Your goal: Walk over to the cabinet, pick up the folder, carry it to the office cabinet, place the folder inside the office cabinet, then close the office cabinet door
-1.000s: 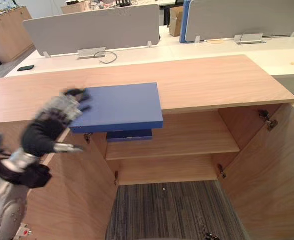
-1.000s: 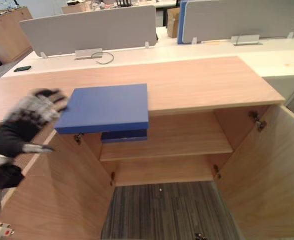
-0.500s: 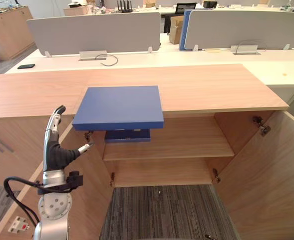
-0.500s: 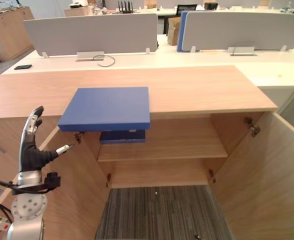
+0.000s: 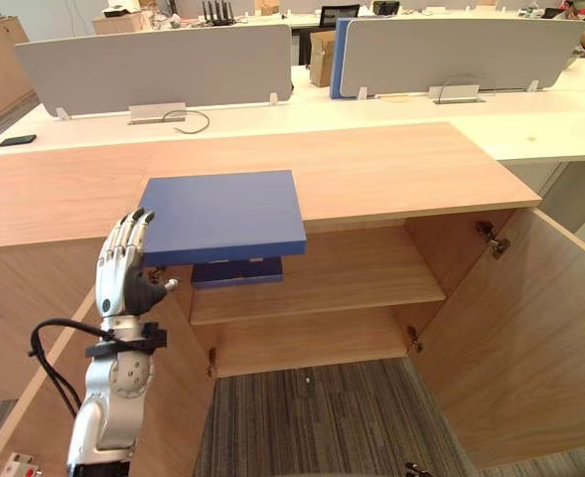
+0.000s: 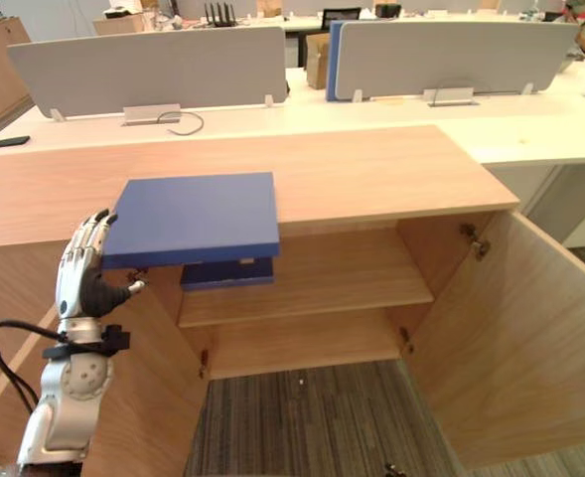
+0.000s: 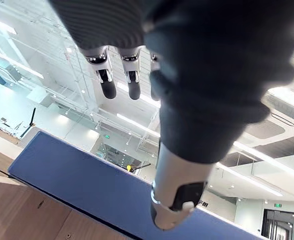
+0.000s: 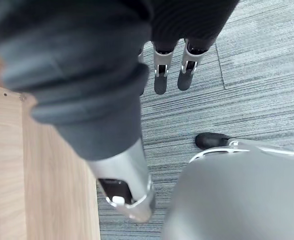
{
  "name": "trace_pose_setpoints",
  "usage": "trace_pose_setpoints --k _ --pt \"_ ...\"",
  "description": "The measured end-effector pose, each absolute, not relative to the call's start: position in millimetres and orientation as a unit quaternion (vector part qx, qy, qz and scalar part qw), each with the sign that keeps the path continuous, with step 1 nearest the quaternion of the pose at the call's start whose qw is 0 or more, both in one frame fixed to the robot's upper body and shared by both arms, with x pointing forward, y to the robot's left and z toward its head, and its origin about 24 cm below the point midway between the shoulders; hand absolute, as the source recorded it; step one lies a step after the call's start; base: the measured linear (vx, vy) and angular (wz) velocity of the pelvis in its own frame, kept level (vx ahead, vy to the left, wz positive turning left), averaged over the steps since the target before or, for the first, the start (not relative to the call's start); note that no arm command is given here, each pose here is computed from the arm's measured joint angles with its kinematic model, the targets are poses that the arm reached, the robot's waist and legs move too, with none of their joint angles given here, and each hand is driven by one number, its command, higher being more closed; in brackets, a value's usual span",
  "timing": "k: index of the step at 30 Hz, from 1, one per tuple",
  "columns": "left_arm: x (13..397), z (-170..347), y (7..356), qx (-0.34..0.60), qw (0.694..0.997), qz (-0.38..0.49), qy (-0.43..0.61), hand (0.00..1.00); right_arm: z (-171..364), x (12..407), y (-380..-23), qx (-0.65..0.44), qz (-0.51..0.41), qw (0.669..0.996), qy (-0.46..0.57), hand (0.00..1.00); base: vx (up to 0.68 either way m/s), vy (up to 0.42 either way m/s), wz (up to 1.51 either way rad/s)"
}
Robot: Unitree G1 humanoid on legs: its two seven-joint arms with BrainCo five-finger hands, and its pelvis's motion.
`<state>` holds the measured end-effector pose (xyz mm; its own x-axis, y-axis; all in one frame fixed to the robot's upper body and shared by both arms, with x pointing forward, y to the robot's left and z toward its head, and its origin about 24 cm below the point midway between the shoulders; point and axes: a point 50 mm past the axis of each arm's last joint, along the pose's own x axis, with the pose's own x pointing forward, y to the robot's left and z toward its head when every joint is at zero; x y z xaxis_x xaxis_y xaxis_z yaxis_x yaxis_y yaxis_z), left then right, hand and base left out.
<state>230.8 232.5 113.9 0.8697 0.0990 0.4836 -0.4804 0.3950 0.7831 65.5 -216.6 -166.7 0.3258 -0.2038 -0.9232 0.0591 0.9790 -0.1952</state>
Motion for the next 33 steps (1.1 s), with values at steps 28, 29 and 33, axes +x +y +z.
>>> trace_pose_setpoints --k 28,29,33 --pt "277.5 98.8 259.8 0.653 0.734 0.15 -0.111 0.0 -165.3 74.2 -212.3 -0.077 -0.067 0.82 0.563 0.0 -0.03 -0.002 -0.02" --pt "279.3 97.8 261.5 0.654 0.733 0.152 -0.106 1.0 -165.1 75.3 -212.3 -0.077 -0.067 0.821 0.562 0.0 -0.05 0.0 -0.12" --pt "283.7 99.2 264.0 0.666 0.72 0.165 -0.108 1.0 -164.8 76.4 -212.8 -0.082 -0.072 0.821 0.561 0.0 -0.04 -0.004 -0.04"
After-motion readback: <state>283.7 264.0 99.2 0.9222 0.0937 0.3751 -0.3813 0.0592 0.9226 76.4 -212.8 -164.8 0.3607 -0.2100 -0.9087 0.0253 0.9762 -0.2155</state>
